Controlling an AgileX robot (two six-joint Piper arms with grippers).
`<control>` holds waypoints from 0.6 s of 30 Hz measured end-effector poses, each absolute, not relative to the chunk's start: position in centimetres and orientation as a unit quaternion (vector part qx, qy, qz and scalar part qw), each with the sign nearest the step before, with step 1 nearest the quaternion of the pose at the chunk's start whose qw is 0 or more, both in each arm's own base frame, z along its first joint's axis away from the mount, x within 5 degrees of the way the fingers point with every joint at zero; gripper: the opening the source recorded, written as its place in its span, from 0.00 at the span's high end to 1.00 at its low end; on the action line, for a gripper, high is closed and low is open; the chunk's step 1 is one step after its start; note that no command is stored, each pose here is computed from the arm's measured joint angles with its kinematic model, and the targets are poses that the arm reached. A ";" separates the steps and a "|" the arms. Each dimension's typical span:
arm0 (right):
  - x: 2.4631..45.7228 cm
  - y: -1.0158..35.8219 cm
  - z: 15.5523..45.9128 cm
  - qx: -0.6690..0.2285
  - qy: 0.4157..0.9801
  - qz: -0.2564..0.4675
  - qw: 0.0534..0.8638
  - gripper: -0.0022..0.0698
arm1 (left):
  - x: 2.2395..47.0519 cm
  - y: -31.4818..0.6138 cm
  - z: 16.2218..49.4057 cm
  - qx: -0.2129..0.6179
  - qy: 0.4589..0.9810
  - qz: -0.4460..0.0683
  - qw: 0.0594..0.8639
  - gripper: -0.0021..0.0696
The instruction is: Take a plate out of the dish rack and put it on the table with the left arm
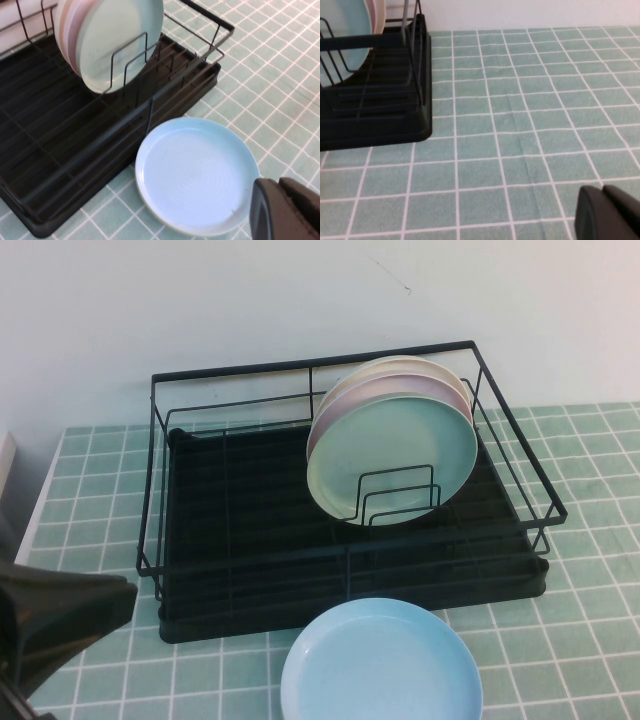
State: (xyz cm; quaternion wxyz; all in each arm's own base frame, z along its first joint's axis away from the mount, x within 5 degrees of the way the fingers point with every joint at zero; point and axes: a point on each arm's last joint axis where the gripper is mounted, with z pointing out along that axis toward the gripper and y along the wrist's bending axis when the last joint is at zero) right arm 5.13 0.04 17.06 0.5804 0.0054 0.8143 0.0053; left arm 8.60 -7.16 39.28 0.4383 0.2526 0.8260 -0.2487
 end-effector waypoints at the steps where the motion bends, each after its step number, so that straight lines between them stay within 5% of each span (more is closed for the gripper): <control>1: 5.1 0.0 17.1 0.005 0.814 0.005 0.580 0.97 | 8.6 -7.2 39.3 0.252 0.825 -0.249 0.441 0.97; 9: 5.1 0.0 17.1 0.005 0.814 0.005 0.580 0.97 | 9.5 -7.1 38.1 0.236 0.822 -0.233 0.463 0.97; 18: 5.1 0.0 17.1 0.005 0.814 0.005 0.580 0.97 | 7.9 -3.8 33.4 0.170 0.781 -0.142 0.584 0.97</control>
